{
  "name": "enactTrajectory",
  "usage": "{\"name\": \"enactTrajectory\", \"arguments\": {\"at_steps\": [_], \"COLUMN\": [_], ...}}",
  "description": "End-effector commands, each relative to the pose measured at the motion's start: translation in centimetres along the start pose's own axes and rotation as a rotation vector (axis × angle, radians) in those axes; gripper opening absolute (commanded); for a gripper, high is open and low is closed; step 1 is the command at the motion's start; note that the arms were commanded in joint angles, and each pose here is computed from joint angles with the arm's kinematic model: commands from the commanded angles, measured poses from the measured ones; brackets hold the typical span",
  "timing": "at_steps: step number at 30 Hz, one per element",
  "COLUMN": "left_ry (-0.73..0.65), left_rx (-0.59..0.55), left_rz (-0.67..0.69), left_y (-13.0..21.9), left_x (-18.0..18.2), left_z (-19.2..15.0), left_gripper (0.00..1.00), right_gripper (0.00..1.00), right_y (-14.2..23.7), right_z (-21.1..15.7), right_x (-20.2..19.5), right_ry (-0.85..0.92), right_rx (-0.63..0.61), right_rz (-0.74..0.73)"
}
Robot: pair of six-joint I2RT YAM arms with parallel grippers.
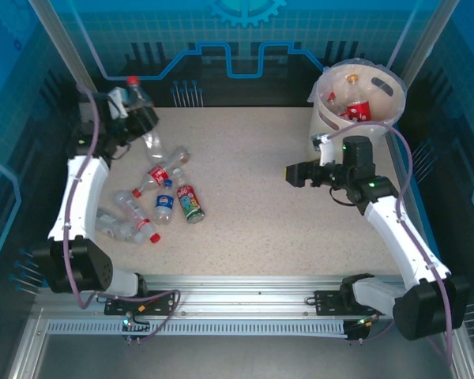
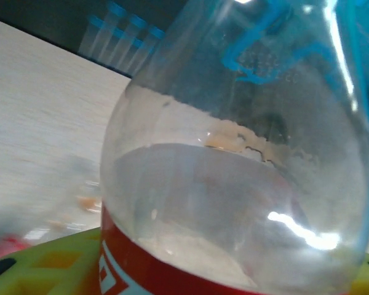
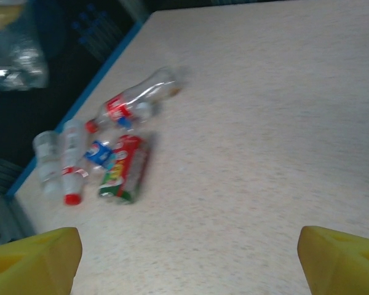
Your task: Put the plastic bottles in the bin
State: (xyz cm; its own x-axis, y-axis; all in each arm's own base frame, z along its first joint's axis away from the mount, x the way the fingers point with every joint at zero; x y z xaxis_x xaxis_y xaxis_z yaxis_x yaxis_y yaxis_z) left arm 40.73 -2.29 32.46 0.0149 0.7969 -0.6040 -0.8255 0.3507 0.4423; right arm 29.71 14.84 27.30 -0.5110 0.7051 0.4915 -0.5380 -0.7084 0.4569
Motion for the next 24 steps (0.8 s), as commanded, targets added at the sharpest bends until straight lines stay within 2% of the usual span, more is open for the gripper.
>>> {"name": "enactTrajectory", "arguments": {"at_steps": [1,6,10,19,22,24], "left_ry": [0.122,0.166,0.233,0.254,0.217,0.123], "left_rx": [0.079,0.177,0.203,0.208,0.204,0.220], "left_rz": [-0.267,-0.419,-0.498,-0.599,-0.596,-0.560], "left_y": [-2.6,-4.5,-5.5,-5.6,-5.5,-5.3], "left_x": [-5.5,-10.0,-11.6,-14.7,-14.8,-14.5], "left_z": [-3.9,-9.8,-11.9,-13.6,-13.7,-14.3], "left_gripper": [0.51,0.51,0.51,0.54,0.53,0.53], "right_gripper": [0.91,0.87,0.84,0.80,0.82,0.83], "right_y": [-1.1,-3.3,-5.4,-7.6,-7.0,-5.6], "right_z": [1.8,2.1,1.6,2.8,3.5,4.8], "right_x": [4.5,8.6,10.9,11.3,9.8,8.1], "right_ry": [0.053,0.040,0.048,0.036,0.066,0.058], "right_rx": [-0.018,-0.011,0.030,0.040,0.027,-0.018], "right_rz": [0.202,0.403,0.493,0.519,0.432,0.363]}}
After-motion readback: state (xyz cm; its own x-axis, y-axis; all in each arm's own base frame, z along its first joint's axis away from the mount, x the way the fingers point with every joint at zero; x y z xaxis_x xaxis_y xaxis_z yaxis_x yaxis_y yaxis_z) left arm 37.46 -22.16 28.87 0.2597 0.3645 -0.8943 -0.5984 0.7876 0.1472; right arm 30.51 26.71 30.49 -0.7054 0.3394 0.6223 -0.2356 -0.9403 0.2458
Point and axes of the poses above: each hand's point on the last joint's axis, 136 mm out from that joint toward the fingers, its own y axis back along the fingers, its own x axis along the line the jaws close on, z = x × y, the point moved 3 cm from there along y, back along the fingers, and after that the axes turned 2 degrees about -y, right-handed, at the moved point
